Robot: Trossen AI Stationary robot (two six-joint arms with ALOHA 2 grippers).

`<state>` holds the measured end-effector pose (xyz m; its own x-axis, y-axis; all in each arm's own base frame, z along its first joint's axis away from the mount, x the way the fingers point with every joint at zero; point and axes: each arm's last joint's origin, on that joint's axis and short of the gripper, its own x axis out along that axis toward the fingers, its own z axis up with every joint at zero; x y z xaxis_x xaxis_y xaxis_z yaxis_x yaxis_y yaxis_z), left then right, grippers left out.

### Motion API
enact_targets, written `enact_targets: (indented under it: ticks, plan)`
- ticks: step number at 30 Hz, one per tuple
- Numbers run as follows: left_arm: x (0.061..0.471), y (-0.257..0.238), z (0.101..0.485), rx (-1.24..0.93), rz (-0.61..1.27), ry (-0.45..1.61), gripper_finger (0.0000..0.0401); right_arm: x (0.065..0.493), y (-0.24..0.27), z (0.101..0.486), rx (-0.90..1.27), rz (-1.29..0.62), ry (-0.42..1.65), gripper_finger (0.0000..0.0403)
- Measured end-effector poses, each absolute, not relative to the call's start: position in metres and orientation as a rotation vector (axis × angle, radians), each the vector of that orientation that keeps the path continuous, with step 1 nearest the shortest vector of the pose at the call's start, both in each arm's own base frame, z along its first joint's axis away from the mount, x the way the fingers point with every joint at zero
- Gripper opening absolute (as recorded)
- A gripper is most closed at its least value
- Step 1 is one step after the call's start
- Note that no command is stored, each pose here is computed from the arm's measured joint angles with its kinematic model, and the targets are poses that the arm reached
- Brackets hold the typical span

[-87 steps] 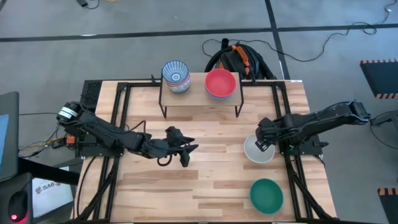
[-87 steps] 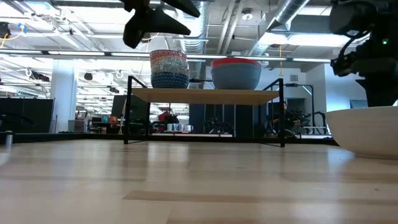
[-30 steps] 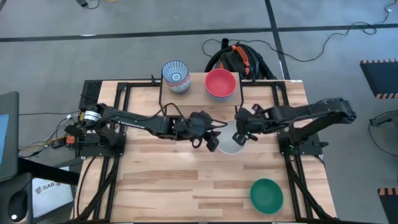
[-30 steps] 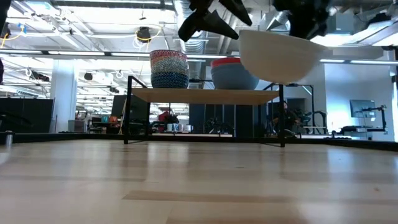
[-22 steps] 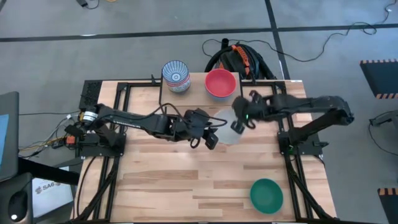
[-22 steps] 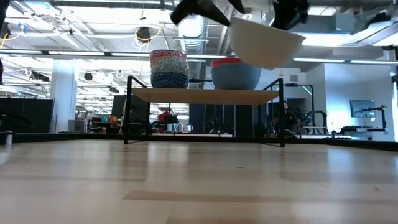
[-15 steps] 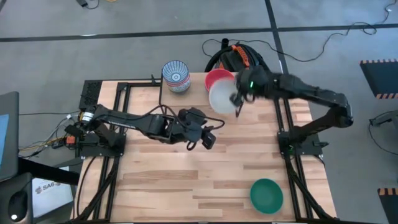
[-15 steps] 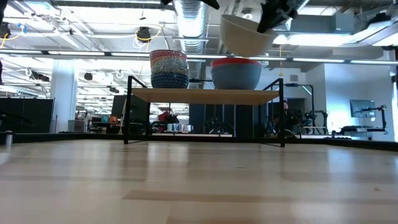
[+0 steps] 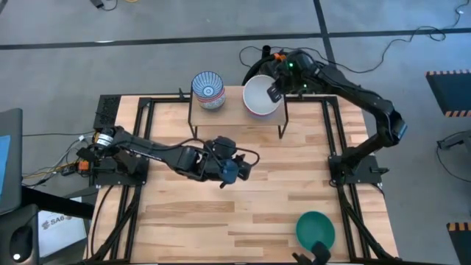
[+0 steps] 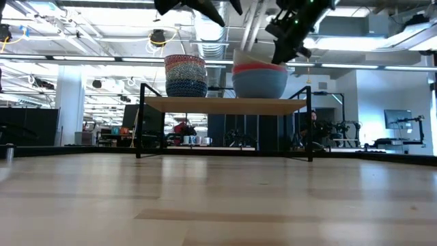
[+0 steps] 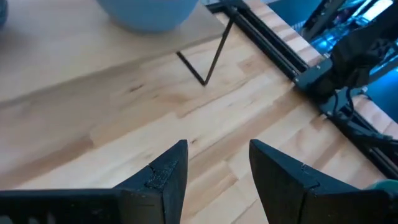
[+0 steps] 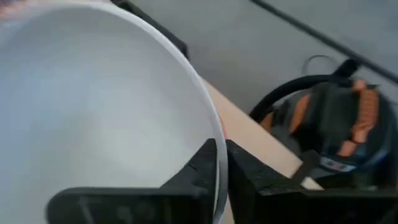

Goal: Place and stack bowls onto a shelf
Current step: Stack the white bowl on top of the red bowl on the shelf, then stack the green bowl on top of the white bowl on the shelf

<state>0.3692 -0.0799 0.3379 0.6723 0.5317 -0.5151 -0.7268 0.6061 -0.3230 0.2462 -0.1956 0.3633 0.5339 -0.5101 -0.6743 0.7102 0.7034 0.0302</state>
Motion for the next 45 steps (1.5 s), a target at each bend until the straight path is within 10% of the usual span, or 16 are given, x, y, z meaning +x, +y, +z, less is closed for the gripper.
enact_targets:
  ticks: [18,27,45]
  plan:
    - [0.351,-0.109,0.329,-0.548,0.869,0.285,0.0155,0.193,-0.158,0.413,0.391,-0.549,0.53,0.0194]
    - [0.325,-0.156,0.334,-0.416,0.796,0.254,0.0155,0.163,-0.083,0.434,0.463,-0.478,0.491,0.0194]
    - [0.344,-0.202,0.312,-0.266,0.44,0.466,0.0155,0.17,0.029,0.358,0.695,-0.29,0.711,0.0193]
